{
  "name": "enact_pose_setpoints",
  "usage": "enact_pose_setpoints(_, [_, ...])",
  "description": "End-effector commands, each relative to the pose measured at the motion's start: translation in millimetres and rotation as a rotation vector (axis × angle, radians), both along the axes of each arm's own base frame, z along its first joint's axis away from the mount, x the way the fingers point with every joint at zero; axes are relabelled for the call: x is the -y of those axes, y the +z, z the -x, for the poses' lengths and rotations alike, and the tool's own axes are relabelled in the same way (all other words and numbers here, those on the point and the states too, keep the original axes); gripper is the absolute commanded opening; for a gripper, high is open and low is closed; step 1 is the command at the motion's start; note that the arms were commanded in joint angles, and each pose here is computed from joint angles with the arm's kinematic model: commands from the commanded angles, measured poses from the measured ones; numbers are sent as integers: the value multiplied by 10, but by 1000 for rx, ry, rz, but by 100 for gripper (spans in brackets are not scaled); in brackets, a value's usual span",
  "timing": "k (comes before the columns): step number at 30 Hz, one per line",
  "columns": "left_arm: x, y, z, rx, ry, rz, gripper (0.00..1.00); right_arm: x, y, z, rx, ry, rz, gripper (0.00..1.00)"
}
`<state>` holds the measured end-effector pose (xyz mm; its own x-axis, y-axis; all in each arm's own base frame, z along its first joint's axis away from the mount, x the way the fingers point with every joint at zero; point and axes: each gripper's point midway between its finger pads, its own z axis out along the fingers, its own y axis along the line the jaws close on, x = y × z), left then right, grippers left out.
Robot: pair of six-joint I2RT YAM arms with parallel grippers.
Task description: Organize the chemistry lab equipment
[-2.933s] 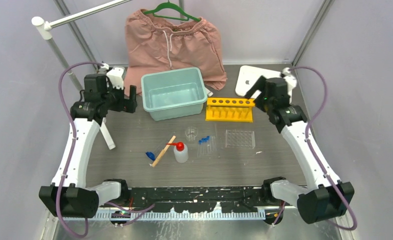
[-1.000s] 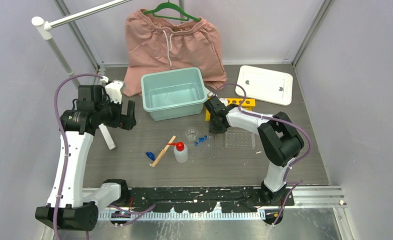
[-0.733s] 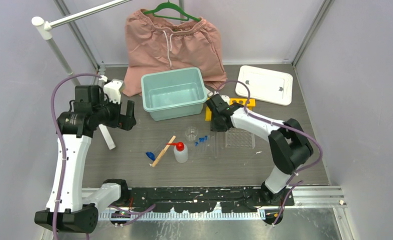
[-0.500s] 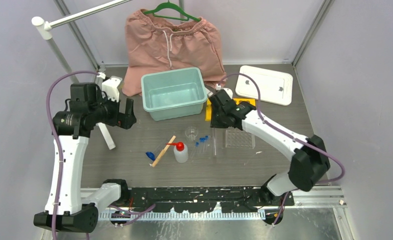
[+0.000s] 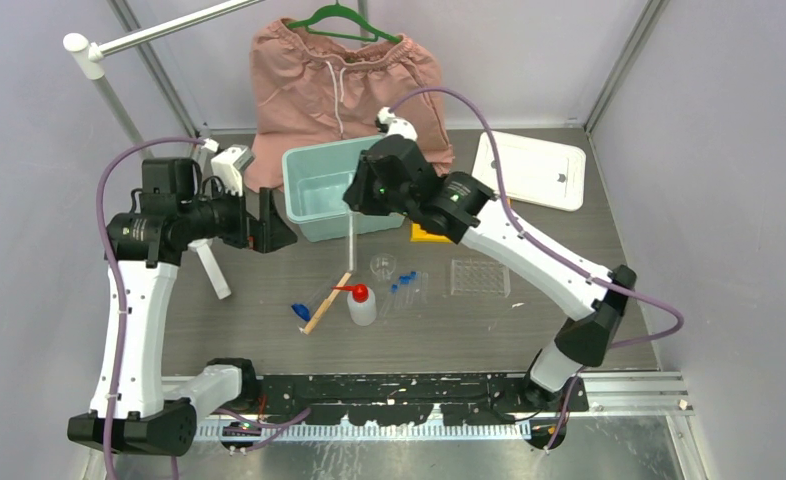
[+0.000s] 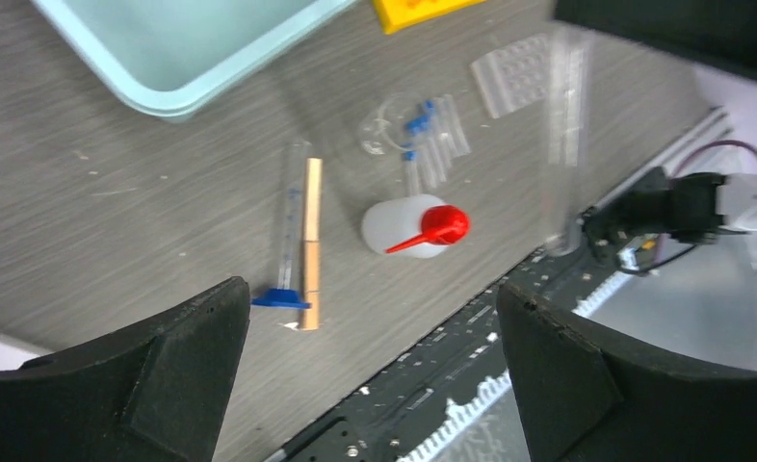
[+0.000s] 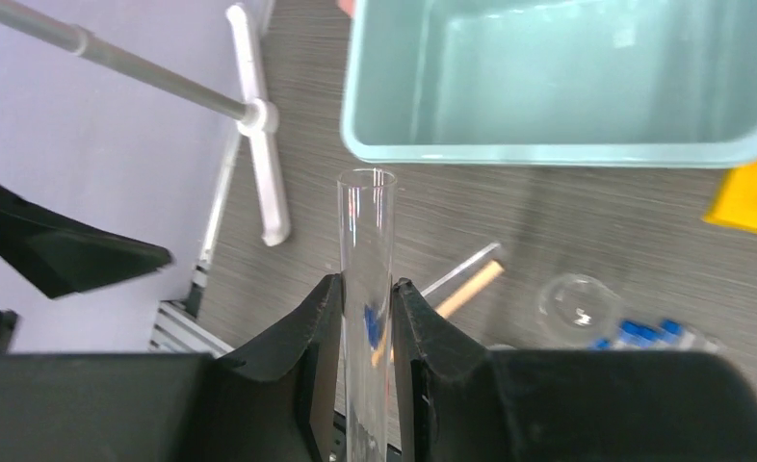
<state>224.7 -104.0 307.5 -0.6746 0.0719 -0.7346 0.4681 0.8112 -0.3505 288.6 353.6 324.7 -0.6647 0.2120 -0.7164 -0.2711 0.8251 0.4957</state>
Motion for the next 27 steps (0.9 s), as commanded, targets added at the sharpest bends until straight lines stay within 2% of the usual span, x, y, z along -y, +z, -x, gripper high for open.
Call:
enact_pose_setpoints(1, [266,243,97,16,-64,174,100,-400,384,-72,58,-21,-145,3])
enact_pose_setpoints(6, [414,264,132,-19,-101,275,100,-667,570,-20,87,29,-259,3])
enact_pose_setpoints(12, [536,172,93,-33,-124,302,95,-759,627,7,86,51,-319,3])
enact_pose_setpoints(15, [638,104,88,-66,-151,299,89,-785,595,16,81,64,-316,3])
enact_pose_setpoints(27, [744,20,78,-93,-200,295,48,-692,570,29,105,55,-300,3])
